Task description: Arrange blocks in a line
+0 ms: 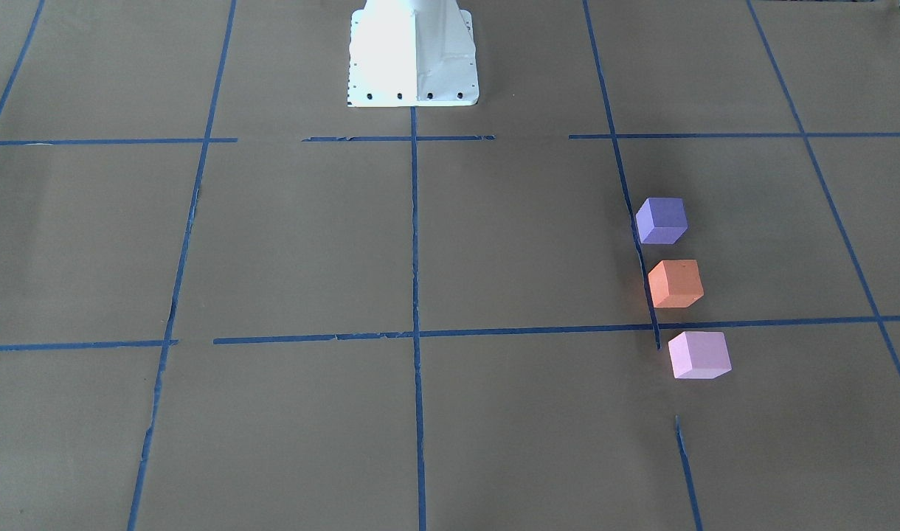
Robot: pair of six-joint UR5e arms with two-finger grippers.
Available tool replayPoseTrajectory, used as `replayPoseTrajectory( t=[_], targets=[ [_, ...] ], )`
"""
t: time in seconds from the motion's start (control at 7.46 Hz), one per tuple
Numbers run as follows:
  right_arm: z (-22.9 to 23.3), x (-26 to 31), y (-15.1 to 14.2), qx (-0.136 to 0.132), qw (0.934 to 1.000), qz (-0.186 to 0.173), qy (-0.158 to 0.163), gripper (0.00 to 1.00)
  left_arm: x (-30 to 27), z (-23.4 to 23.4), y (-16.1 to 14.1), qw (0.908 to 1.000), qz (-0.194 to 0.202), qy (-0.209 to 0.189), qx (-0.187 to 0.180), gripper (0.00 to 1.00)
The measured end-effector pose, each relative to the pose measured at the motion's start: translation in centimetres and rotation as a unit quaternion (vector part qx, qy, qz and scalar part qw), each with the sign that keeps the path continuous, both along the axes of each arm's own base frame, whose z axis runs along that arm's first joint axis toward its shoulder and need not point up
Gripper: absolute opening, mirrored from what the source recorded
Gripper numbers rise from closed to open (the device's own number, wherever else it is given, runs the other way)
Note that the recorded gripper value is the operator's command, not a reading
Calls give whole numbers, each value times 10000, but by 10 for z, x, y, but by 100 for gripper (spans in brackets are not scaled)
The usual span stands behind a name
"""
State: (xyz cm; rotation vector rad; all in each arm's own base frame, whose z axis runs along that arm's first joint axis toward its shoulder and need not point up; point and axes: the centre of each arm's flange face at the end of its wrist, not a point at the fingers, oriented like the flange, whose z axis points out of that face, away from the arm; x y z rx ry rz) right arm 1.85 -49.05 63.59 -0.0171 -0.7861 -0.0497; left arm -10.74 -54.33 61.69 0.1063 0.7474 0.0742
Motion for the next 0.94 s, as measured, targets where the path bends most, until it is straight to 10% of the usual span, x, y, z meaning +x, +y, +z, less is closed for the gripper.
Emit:
replayPoseTrajectory(
  t=[0.94],
  targets=[
    [0,0,0,4,10000,0,0,100,0,-6,-3,9999,21,-67,87,100]
  ],
)
